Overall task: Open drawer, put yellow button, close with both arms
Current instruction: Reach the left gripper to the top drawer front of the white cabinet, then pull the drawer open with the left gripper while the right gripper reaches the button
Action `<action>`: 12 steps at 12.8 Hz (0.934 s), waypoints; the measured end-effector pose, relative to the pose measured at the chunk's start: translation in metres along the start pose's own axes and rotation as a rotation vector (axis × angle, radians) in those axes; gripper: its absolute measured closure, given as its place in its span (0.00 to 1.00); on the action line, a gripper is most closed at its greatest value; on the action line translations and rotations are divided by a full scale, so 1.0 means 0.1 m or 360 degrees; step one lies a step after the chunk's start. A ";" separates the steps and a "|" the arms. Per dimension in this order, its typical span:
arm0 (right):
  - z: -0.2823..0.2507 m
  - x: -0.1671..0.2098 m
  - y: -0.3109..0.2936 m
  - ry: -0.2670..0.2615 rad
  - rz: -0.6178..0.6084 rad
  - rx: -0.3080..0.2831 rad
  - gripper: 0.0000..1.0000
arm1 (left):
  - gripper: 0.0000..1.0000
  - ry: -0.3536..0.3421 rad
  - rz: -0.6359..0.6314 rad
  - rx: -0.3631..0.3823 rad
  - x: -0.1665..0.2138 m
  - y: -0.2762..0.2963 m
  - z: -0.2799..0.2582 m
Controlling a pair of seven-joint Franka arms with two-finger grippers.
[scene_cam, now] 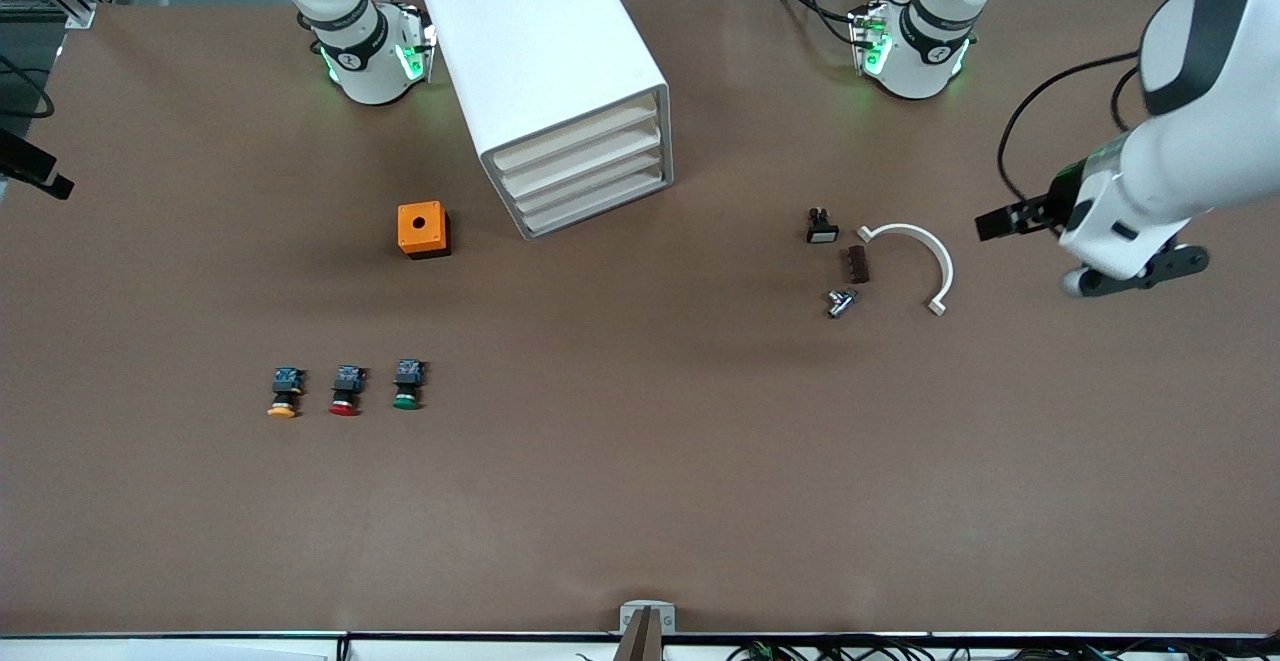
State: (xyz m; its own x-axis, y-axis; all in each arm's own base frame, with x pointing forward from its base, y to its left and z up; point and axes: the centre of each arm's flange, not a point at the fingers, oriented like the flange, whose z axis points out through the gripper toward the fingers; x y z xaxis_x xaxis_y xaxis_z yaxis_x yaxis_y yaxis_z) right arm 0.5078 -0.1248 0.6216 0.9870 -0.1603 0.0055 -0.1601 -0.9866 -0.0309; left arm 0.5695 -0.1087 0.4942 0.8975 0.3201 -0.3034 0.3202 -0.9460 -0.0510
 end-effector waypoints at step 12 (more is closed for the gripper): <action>0.13 0.05 -0.31 -0.0030 -0.0089 0.0002 0.00 | 0.00 -0.0788 -0.1805 0.0335 -0.47 2.28 1.87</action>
State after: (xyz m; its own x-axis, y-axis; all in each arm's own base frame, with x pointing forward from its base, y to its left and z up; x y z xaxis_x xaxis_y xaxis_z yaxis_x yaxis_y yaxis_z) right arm 0.5181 -0.0951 0.6092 0.9945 -0.1040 -0.0116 -0.1044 -0.9940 -0.0326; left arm 0.5441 -0.3489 0.3190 -0.0759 0.9473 -0.3111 0.7407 -0.1553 -0.6537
